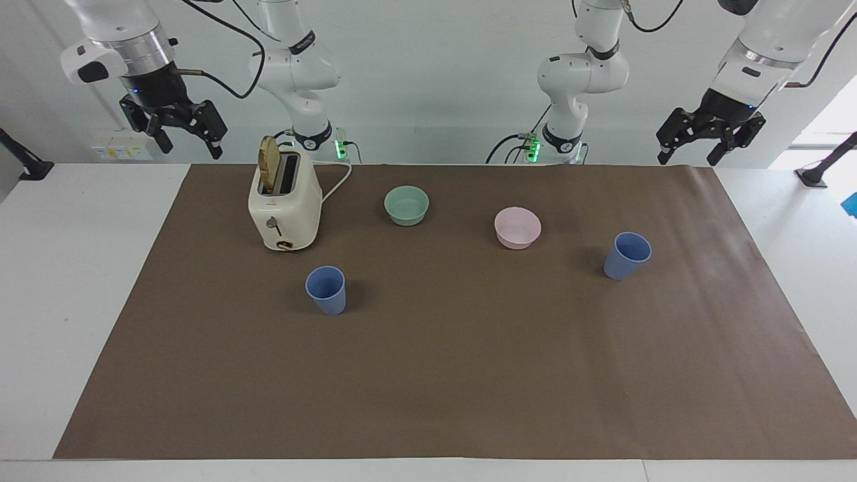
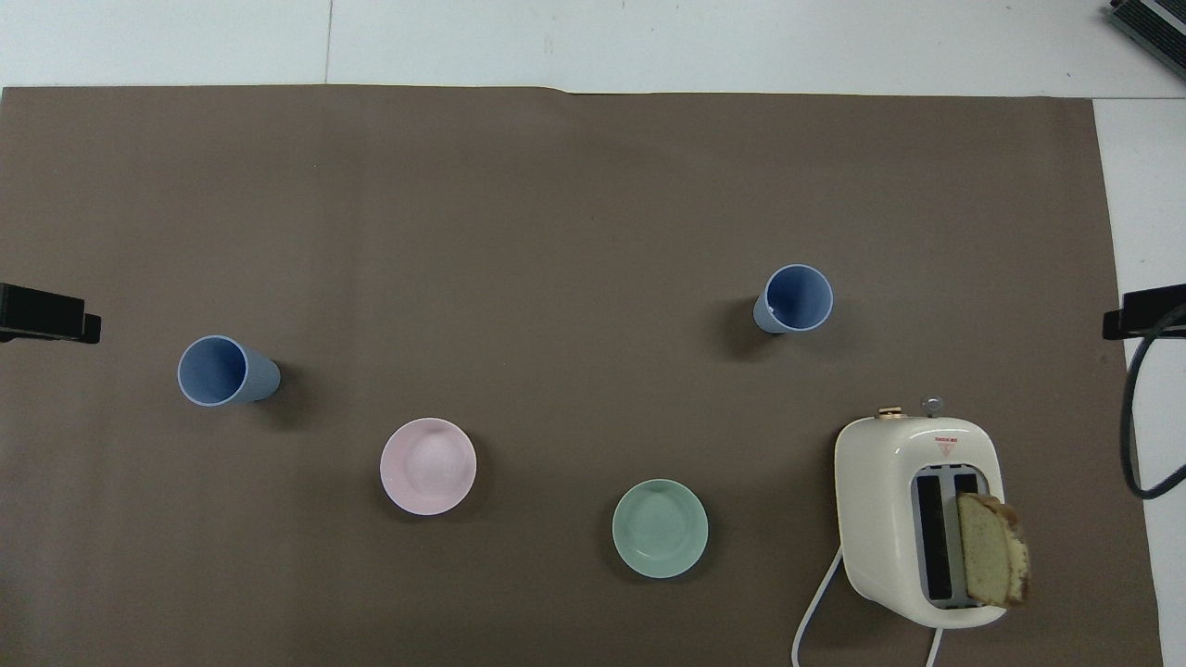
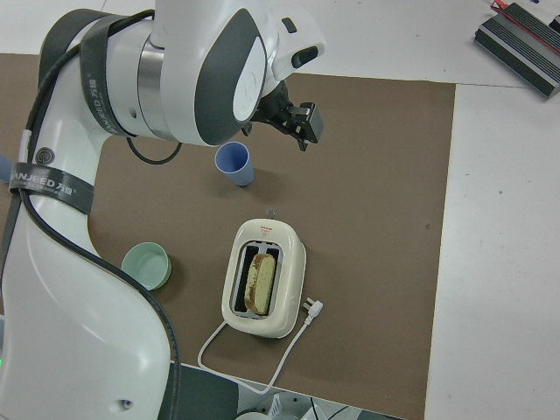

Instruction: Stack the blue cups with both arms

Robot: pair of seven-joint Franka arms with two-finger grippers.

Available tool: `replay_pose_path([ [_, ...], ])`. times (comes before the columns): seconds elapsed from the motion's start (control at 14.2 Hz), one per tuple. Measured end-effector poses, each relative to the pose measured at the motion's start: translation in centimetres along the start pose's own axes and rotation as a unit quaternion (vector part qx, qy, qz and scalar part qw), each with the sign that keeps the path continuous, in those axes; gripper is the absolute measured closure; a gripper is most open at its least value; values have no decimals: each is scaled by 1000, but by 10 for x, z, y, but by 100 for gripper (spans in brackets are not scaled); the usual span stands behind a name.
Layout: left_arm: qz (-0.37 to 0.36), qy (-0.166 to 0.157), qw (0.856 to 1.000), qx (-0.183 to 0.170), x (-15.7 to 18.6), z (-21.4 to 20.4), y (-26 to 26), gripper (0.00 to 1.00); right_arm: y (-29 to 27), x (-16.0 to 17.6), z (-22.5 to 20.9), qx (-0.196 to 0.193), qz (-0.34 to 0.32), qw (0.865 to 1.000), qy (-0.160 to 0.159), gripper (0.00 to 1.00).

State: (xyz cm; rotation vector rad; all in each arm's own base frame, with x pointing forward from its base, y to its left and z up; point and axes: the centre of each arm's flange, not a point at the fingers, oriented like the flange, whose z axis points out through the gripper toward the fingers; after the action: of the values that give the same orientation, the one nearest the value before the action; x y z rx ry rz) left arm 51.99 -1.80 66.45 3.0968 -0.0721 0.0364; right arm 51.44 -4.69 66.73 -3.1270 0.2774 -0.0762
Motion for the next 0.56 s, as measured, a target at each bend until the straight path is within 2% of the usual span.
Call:
replay_pose_path([
  [0.56,1,1,1000,0,-1,-1,1,0,0,0,1,0,0,1000,-2,0],
])
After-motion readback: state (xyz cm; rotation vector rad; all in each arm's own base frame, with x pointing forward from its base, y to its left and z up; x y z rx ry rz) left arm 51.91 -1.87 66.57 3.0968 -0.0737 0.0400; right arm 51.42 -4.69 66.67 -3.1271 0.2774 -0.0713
